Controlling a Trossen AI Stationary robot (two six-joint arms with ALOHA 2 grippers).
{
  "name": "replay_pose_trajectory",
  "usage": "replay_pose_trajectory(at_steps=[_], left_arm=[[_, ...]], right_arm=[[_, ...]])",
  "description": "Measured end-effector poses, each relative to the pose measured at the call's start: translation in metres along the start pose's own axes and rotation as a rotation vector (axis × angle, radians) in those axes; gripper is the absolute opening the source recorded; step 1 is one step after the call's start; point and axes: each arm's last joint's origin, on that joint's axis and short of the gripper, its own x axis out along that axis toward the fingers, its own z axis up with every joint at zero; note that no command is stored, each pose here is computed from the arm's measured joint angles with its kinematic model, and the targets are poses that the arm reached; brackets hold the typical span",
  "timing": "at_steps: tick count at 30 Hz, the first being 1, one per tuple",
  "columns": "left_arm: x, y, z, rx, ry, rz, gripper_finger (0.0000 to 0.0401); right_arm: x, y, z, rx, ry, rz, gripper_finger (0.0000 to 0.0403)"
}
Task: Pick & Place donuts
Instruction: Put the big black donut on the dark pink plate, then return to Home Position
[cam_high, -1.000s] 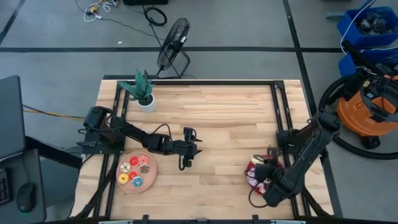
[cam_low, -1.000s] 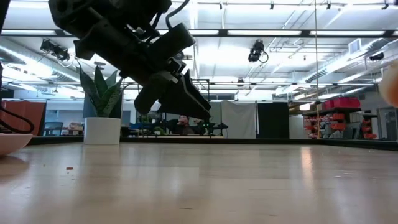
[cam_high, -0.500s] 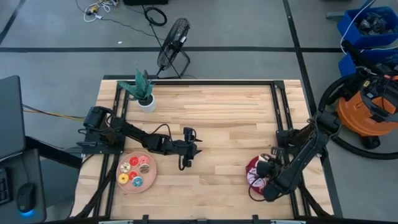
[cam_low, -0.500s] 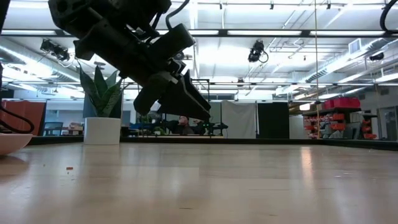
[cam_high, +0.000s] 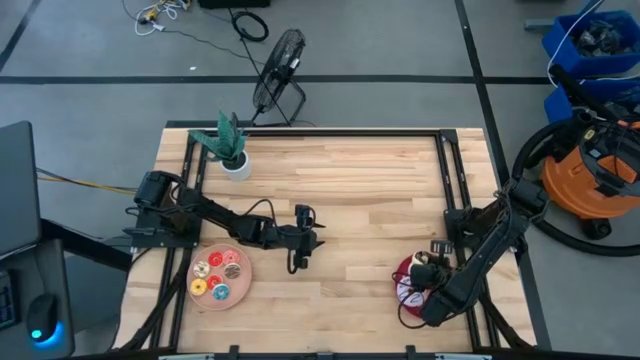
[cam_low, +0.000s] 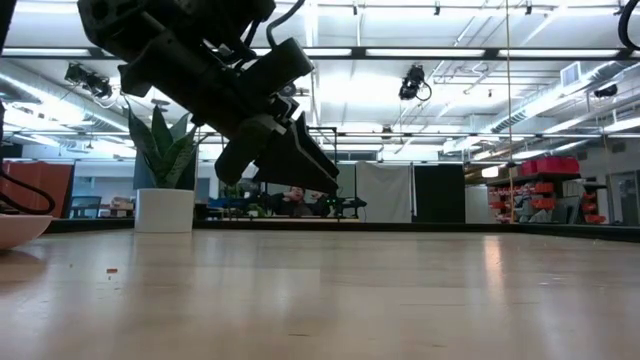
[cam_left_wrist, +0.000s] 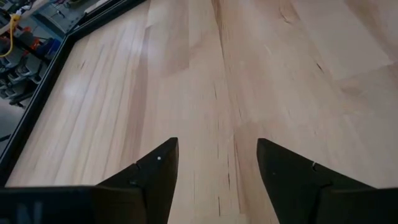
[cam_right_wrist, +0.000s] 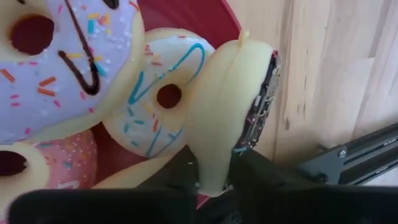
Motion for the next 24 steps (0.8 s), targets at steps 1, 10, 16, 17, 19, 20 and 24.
replay_pose_trajectory(at_steps=[1, 10, 16, 17, 19, 20, 24], left_arm=[[0.000, 0.000, 0.000, 0.000, 0.000, 0.000, 0.0222], [0.000, 0.000, 0.000, -0.002, 0.000, 0.000, 0.0222], [0.000, 0.000, 0.000, -0.002, 0.000, 0.000, 0.0222], [0.000, 0.000, 0.000, -0.003, 0.000, 0.000, 0.0222], [0.000, 0.000, 0.000, -0.009, 0.000, -0.001, 0.0222], [0.000, 0.000, 0.000, -0.011, 0.000, -0.001, 0.0222], [0.000, 0.000, 0.000, -0.033, 0.001, -0.001, 0.0222]], right_arm=[[0.000, 0.000, 0.000, 0.000, 0.000, 0.001, 0.0093], [-0.032, -0.004, 0.004, -0.035, -0.078, 0.117, 0.0190], [-0.062, -0.016, 0.006, 0.100, -0.245, 0.216, 0.0179], [-0.064, -0.018, 0.007, 0.116, -0.309, 0.215, 0.0173], [-0.063, -0.020, 0.010, 0.139, -0.457, 0.185, 0.0158], [-0.060, -0.020, 0.012, 0.141, -0.522, 0.164, 0.0151], [-0.040, -0.012, 0.027, 0.161, -0.760, 0.119, 0.0117]])
